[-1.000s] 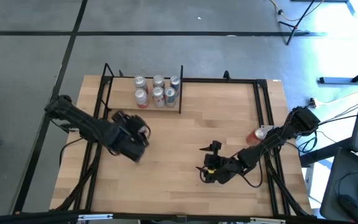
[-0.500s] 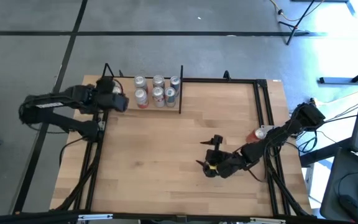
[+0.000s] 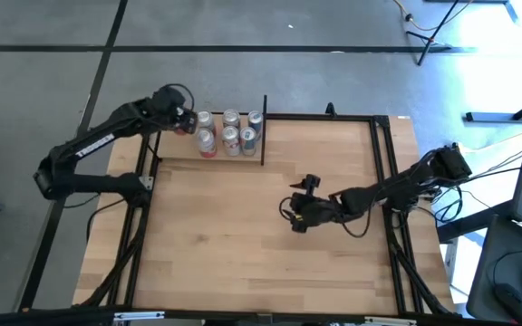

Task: Place canned beverage on shelf
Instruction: Put the bottom red soda can on the shelf

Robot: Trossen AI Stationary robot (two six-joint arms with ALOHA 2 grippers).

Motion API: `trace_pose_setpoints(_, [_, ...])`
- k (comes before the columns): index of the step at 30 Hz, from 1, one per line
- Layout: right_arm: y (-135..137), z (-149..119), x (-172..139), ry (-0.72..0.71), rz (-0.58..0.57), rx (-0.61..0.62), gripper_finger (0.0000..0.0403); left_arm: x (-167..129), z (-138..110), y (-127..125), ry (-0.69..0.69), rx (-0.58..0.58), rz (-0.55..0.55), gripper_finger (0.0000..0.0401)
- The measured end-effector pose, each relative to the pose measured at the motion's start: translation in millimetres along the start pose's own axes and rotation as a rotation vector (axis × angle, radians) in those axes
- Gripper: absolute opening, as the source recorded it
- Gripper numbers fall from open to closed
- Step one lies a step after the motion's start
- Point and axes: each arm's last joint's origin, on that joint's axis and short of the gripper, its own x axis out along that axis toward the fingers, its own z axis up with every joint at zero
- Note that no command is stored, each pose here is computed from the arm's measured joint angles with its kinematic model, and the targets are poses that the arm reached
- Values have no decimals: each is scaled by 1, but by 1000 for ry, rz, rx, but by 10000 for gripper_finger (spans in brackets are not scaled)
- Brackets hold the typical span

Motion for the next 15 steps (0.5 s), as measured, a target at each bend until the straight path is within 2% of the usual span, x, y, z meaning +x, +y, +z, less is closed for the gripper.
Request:
trace_pose_setpoints(6, [-14, 2, 9, 16, -41, -15, 383, 42, 13, 12, 23, -49, -70, 263])
trace_pose_setpoints(15, [-33, 5, 19, 37, -50, 13, 383, 80, 18, 23, 104, -53, -40, 264])
